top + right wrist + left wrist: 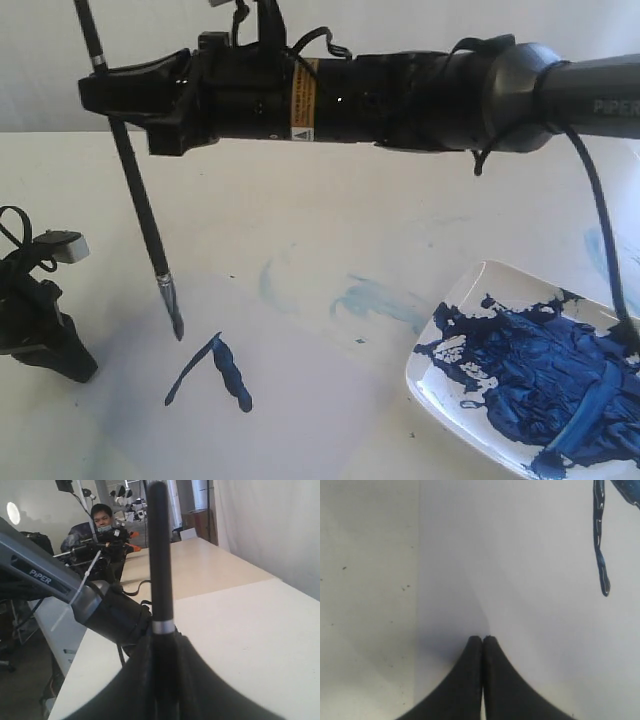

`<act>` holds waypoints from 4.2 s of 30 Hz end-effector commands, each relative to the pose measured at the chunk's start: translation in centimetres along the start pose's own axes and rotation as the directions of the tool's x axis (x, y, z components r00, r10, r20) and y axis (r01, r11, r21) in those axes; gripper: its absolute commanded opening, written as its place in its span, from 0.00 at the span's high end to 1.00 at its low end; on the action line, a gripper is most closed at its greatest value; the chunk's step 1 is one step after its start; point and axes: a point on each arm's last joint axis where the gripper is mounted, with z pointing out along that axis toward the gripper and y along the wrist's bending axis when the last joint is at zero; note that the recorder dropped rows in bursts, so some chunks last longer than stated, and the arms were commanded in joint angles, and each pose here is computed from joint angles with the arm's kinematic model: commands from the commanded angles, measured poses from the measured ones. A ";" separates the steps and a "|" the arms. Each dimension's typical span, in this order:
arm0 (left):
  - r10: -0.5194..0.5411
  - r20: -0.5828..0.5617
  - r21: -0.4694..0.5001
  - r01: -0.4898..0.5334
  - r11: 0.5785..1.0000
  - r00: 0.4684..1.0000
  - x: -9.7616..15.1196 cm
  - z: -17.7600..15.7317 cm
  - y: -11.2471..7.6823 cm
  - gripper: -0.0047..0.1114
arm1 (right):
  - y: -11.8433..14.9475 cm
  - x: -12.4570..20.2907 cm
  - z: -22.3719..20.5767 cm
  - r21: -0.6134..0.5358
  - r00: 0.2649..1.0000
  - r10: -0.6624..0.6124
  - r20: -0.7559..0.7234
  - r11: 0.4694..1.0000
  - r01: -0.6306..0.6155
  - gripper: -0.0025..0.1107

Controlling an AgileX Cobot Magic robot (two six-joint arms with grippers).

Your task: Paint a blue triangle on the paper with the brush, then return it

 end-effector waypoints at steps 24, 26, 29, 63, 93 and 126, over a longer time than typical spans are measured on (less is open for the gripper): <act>-0.032 0.014 0.036 0.032 0.999 0.999 0.1 0.1 -0.3 0.96 | 8.7 3.0 1.3 0.522 0.999 0.011 0.049 0.852 -0.035 0.98; -0.032 0.014 0.036 0.032 0.999 0.999 0.1 0.1 -0.3 0.96 | 9.0 2.7 0.5 0.541 0.998 0.010 0.057 0.840 -0.040 0.98; -0.033 0.015 0.037 0.033 0.999 0.999 0.1 0.1 -0.3 0.96 | 9.6 2.4 -0.7 0.545 0.997 -0.014 0.073 0.838 -0.028 0.98; -0.033 0.012 0.041 0.032 0.999 0.999 0.1 0.1 -0.4 0.96 | 9.6 5.3 -0.6 0.505 0.981 0.016 0.196 0.856 -0.115 0.98; -0.033 0.012 0.041 0.032 0.999 0.999 0.1 0.1 -0.4 0.96 | 7.0 7.7 0.0 0.623 0.976 0.069 0.207 0.760 -0.185 0.98; -0.035 0.015 0.043 0.034 0.998 0.999 0.1 0.1 -0.4 0.96 | 6.9 8.2 0.0 0.633 0.988 0.054 0.142 0.763 -0.132 0.98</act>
